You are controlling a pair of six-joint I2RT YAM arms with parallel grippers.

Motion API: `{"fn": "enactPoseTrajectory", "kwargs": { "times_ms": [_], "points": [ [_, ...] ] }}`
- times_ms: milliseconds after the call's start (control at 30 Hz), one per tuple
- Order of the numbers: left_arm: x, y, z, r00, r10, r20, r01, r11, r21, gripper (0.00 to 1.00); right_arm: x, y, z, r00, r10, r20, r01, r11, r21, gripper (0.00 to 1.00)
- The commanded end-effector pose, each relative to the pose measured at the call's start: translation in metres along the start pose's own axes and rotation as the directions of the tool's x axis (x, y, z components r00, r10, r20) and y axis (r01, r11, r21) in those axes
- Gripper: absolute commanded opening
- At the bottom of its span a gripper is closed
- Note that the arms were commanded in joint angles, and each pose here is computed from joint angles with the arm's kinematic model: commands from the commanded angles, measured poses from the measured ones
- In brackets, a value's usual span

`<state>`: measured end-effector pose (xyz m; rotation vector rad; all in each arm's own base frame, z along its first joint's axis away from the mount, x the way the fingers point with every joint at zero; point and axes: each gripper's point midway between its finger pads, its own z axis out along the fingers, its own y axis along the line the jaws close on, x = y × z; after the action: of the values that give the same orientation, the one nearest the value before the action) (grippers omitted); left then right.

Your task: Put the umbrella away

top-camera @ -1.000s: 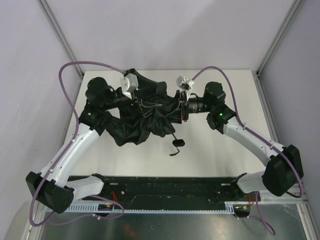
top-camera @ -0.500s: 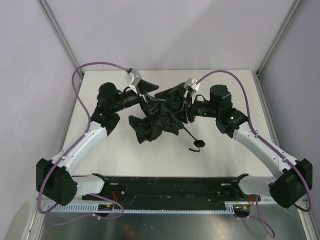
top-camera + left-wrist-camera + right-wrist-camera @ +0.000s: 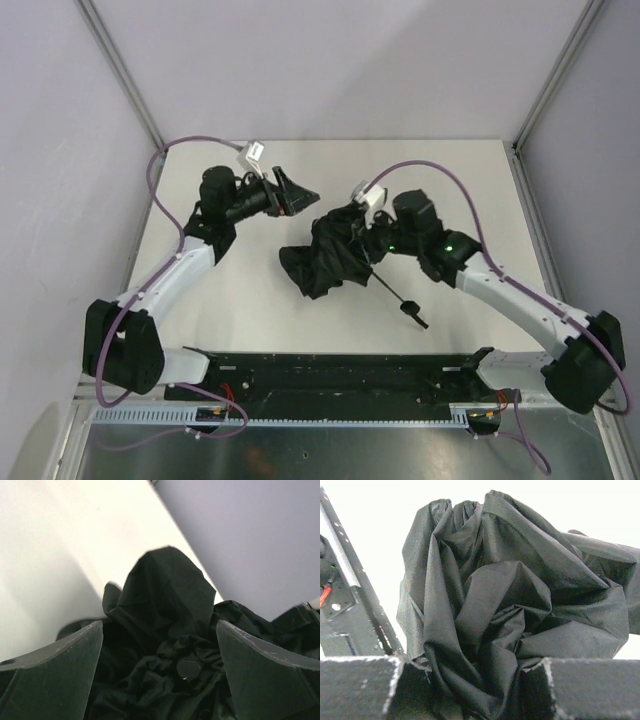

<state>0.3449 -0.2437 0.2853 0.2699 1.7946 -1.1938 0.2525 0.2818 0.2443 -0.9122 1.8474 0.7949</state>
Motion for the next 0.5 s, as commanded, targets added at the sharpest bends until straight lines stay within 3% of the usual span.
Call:
{"fn": "enactPoseTrajectory", "kwargs": {
  "times_ms": [0, 200, 300, 467],
  "points": [
    [0.027, 0.019, -0.013, 0.993, -0.116, -0.020, 0.112, 0.982, -0.153, 0.99, 0.019, -0.014, 0.032, 0.998, -0.034, -0.054, 0.042, 0.989, 0.139, 0.00],
    [0.078, 0.027, -0.024, 0.969, -0.237, -0.068, 0.215, 0.948, -0.236, 0.91, 0.062, -0.019, 0.073, 0.987, 0.019, -0.160, 0.013, 0.980, 0.200, 0.00],
    [0.107, 0.027, -0.025, 0.969, -0.219, -0.117, 0.184, 0.950, -0.253, 0.98, 0.077, -0.016, 0.086, 0.980, 0.057, -0.188, -0.022, 0.983, 0.183, 0.00],
    [0.142, 0.034, -0.024, 0.965, -0.189, -0.180, 0.129, 0.945, -0.300, 0.98, 0.084, -0.011, 0.093, 0.970, 0.134, -0.202, -0.118, 0.989, 0.092, 0.00]
  ]
}}
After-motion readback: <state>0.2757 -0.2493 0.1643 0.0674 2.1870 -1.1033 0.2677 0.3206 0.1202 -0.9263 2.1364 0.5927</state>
